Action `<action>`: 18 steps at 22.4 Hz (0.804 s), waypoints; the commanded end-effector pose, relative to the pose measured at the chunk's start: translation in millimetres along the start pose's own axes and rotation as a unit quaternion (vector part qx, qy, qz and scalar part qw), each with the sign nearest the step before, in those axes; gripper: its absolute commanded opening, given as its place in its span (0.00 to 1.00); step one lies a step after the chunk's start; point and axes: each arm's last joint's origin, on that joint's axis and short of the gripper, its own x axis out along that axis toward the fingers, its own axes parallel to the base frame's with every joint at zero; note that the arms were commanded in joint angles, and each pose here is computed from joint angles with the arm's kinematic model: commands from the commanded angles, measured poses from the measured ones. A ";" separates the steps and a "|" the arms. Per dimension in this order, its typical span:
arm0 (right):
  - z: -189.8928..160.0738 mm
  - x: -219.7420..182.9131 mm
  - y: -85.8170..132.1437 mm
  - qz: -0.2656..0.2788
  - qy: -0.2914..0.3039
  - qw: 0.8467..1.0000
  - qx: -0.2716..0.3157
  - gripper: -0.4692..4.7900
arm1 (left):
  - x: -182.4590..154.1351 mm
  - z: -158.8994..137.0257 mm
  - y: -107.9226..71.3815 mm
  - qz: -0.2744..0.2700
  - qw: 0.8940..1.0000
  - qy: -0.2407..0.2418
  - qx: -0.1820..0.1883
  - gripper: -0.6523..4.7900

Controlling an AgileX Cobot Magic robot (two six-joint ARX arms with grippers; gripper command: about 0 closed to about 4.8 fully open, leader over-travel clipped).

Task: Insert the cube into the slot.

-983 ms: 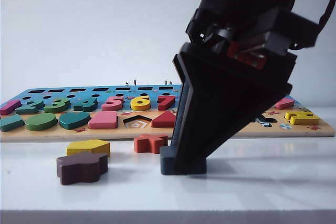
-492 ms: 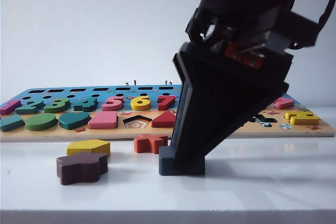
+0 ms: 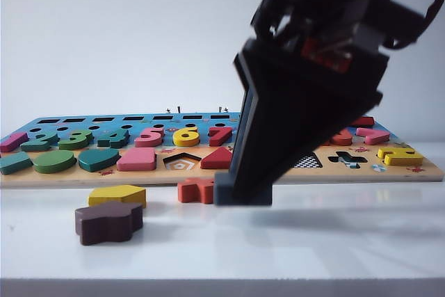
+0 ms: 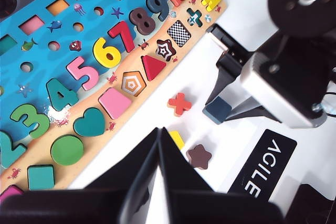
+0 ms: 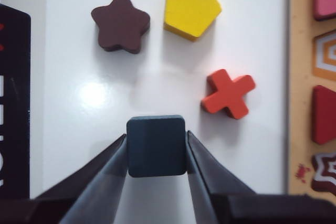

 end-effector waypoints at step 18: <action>-25.8 -71.5 -52.3 -0.200 0.013 0.979 0.029 0.36 | -0.4 2.8 -0.2 -0.003 1.000 -0.012 0.008 0.15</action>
